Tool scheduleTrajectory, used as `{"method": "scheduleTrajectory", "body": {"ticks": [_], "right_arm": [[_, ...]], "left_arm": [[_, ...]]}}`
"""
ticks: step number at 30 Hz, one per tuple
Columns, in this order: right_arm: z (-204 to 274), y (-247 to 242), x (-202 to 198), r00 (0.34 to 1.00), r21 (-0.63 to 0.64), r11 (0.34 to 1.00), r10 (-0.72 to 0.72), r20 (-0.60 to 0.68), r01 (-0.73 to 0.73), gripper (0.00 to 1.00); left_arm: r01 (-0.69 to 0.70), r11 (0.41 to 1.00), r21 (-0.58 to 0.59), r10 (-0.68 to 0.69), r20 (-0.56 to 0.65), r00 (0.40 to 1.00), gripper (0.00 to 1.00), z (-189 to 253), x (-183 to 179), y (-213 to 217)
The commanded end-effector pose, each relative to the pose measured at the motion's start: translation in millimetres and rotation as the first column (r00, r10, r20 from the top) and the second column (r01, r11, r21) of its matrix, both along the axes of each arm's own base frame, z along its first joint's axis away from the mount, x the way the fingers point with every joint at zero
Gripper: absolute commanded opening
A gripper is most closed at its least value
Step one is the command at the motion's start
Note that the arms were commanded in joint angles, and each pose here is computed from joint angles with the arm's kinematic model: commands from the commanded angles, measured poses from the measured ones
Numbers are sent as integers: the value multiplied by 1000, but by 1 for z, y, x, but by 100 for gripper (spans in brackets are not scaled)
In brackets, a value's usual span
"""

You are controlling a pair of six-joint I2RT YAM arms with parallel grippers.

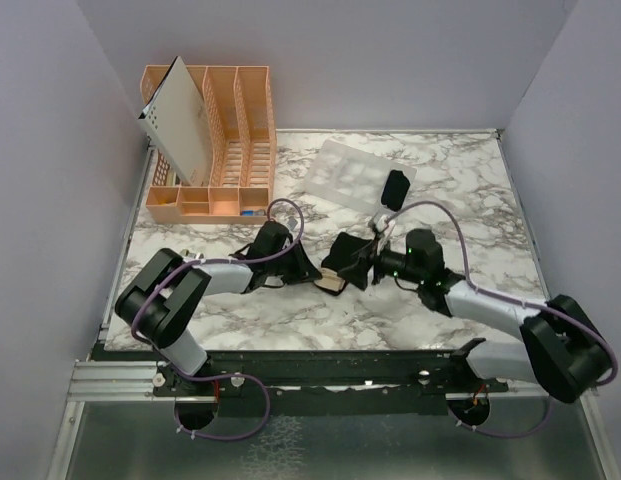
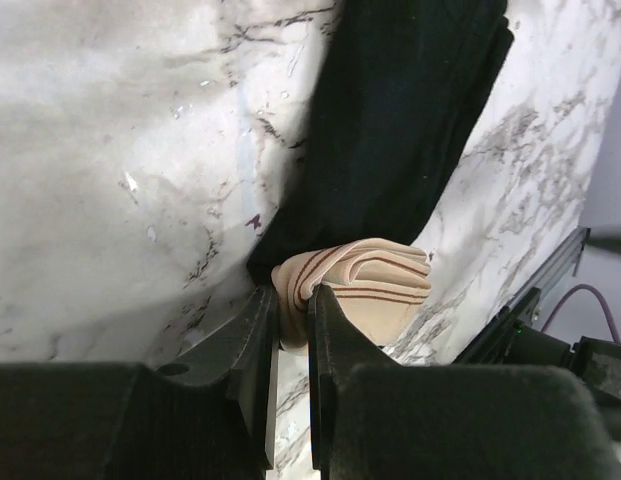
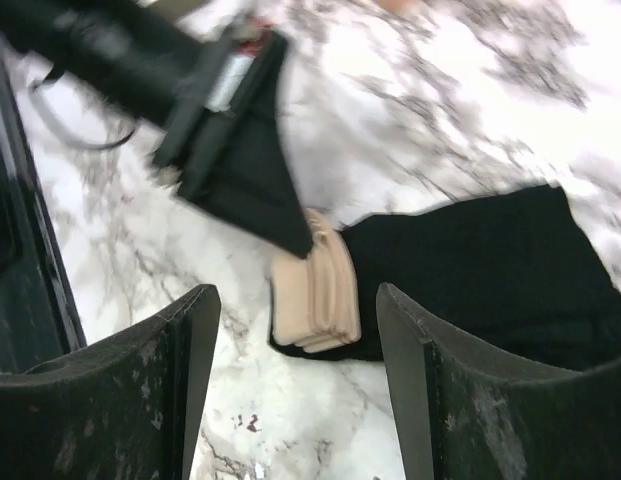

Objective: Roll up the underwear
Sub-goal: Roll the underwear to the center of the board.

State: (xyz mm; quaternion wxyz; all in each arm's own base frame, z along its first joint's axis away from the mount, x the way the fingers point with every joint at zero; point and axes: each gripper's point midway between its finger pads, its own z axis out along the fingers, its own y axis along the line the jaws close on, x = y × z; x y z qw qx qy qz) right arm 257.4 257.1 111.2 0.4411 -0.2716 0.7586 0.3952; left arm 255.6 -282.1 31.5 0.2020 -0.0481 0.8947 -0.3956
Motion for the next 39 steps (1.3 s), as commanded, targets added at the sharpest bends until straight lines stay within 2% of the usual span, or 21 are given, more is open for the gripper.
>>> {"method": "scheduleTrajectory", "body": {"ticks": [1,4,9,14,21,26,29,36,39], "right_arm": [[14,19,-25,859,-198,975,188,476,-104,68],[5,33,-45,740,-329,935,313,596,-132,67],[-14,57,-73,566,-516,842,507,651,-160,65],[-30,76,-89,473,-593,783,601,644,-187,64],[-47,91,-88,437,-643,750,636,636,-155,63],[-65,91,-90,421,-688,716,664,618,-120,57],[-78,83,-88,431,-722,687,677,597,-80,53],[-90,68,-74,465,-751,660,657,593,25,50],[-89,63,-70,471,-743,666,639,608,56,49]], "left_arm": [[8,972,233,27,-147,989,0,-31,-31,38],[20,962,272,31,-182,983,0,-31,-39,46],[19,950,313,52,-217,975,0,-28,-54,59],[12,949,315,65,-233,970,0,-23,-61,63],[25,949,315,60,-257,964,0,-19,-67,64],[36,946,323,62,-286,956,0,-22,-71,66],[44,947,317,55,-296,954,0,-21,-71,64],[81,945,317,23,-310,950,0,-18,-73,62],[90,942,322,16,-311,950,0,-18,-74,62]]}}
